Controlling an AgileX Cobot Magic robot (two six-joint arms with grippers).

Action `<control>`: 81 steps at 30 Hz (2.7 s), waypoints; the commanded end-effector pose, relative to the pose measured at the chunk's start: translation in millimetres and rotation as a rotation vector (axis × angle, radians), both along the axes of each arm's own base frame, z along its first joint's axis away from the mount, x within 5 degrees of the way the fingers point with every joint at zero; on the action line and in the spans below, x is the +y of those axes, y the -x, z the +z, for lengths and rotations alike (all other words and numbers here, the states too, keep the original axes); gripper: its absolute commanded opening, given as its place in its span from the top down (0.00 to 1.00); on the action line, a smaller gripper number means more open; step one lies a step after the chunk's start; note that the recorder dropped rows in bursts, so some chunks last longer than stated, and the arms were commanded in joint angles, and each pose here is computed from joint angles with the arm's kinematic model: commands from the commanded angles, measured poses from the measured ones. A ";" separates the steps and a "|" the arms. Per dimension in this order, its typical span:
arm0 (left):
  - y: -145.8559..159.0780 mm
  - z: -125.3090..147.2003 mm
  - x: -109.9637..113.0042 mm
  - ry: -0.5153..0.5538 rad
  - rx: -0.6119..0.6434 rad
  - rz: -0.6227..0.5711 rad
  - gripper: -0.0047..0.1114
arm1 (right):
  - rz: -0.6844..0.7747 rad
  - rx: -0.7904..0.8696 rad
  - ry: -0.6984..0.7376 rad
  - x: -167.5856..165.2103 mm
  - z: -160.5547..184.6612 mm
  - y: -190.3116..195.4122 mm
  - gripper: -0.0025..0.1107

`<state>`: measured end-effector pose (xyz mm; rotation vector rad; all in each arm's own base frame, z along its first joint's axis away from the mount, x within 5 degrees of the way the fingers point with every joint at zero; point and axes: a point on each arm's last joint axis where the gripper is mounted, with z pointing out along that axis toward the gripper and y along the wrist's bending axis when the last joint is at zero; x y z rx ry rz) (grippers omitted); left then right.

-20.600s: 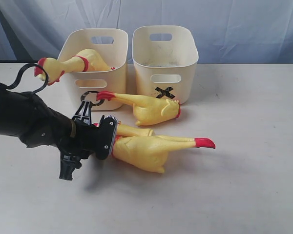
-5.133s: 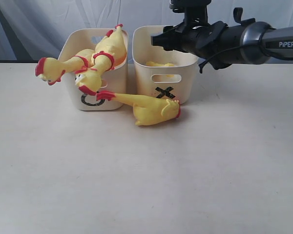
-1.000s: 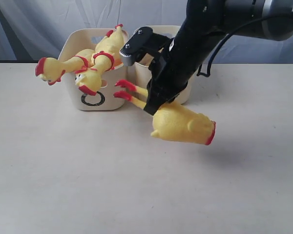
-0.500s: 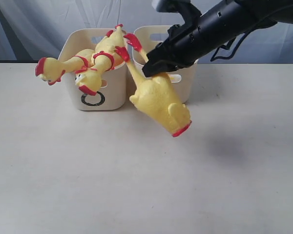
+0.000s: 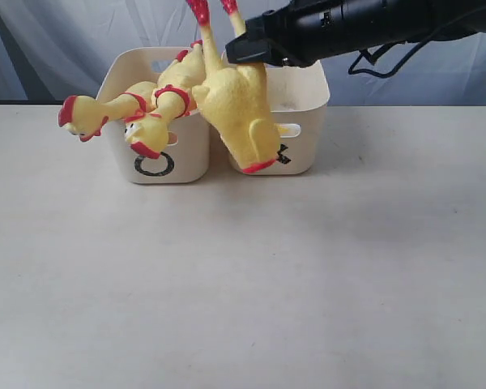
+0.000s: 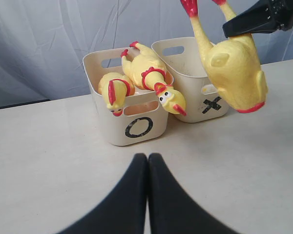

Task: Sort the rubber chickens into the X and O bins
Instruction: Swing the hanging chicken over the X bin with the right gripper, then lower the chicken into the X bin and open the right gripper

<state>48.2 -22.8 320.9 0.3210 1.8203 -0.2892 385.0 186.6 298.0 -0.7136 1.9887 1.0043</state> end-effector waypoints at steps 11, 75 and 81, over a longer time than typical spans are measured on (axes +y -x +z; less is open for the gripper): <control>0.5 -0.6 0.8 -0.002 -0.006 0.008 0.96 | -0.304 -0.233 -0.067 -17.2 10.1 -25.3 0.99; 0.5 -0.5 0.6 0.001 -0.005 0.007 0.96 | -0.439 -0.443 0.140 -45.7 20.3 -47.5 0.99; 0.5 -0.5 0.6 0.001 -0.005 0.007 0.96 | -0.454 -0.440 0.149 -43.3 11.9 -62.4 0.99</control>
